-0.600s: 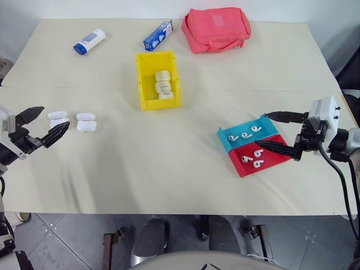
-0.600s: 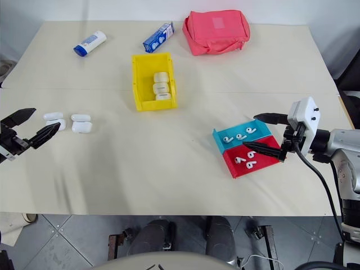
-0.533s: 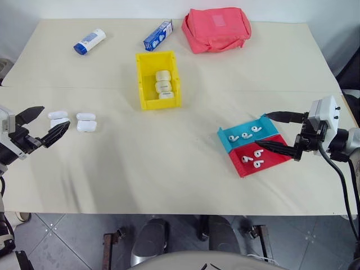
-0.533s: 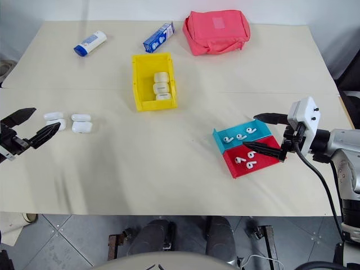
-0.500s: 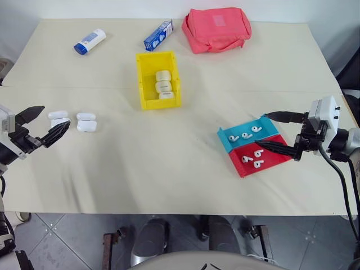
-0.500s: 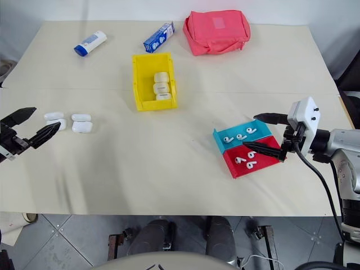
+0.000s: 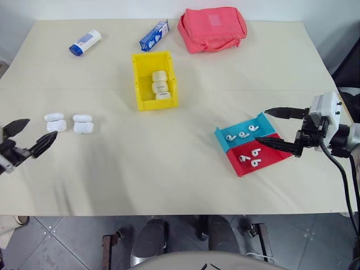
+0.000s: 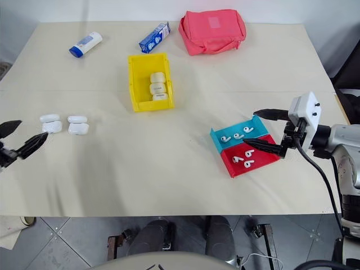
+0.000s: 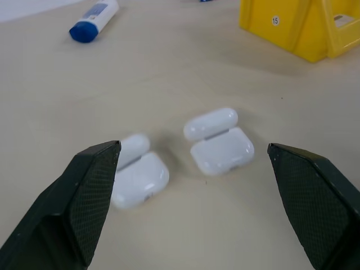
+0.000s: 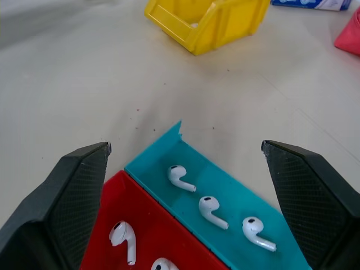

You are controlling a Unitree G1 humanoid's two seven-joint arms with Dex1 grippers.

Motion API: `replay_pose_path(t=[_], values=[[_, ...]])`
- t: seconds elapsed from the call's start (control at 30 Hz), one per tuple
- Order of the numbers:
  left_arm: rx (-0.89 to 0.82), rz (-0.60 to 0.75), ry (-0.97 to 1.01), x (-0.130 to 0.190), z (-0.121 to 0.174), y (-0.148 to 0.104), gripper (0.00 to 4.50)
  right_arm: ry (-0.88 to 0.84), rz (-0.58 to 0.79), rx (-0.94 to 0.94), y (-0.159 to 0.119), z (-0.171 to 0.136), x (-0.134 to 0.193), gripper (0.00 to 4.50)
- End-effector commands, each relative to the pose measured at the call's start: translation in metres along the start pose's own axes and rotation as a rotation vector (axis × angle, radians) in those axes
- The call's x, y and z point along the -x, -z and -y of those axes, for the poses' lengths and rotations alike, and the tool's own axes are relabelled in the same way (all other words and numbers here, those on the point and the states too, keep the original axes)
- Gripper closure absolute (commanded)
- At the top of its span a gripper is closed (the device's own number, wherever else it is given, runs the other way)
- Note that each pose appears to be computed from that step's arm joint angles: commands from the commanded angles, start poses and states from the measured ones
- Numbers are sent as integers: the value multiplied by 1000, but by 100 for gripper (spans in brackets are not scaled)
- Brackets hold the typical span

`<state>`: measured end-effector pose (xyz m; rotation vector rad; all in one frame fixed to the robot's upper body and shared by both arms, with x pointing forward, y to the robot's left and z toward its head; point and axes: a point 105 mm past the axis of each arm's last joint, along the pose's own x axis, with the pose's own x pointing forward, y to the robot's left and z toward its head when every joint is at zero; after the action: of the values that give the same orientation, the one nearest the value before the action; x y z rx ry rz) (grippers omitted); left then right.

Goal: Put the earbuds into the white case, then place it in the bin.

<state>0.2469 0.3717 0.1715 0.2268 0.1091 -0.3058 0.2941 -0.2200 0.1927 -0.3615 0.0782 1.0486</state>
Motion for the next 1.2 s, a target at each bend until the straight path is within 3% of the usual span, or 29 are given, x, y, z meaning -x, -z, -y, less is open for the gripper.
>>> replay_pose_path(t=[0.03,0.23,0.4,0.47,0.6,0.83,1.0,1.2], values=[[-31,10,-21,17,-6,-7,6,-21,17,48,-9,1,0,0],[-47,-18,-19,9,0,-13,6,-60,50,85,-19,3,-13,0],[-67,-83,-1,-21,20,-34,6,-95,72,118,-29,5,-22,0],[-62,-240,-12,-37,29,-39,6,-113,75,127,-31,5,-25,0],[-33,-349,-10,-54,49,-53,6,-131,79,130,-32,4,-29,0],[109,-646,-128,-70,53,-44,6,-150,78,118,-27,1,-29,0],[188,-661,-255,-91,33,-52,6,-157,78,107,-24,-2,-30,0],[263,-707,-225,-109,39,-49,6,-160,83,100,-24,-5,-30,0]])
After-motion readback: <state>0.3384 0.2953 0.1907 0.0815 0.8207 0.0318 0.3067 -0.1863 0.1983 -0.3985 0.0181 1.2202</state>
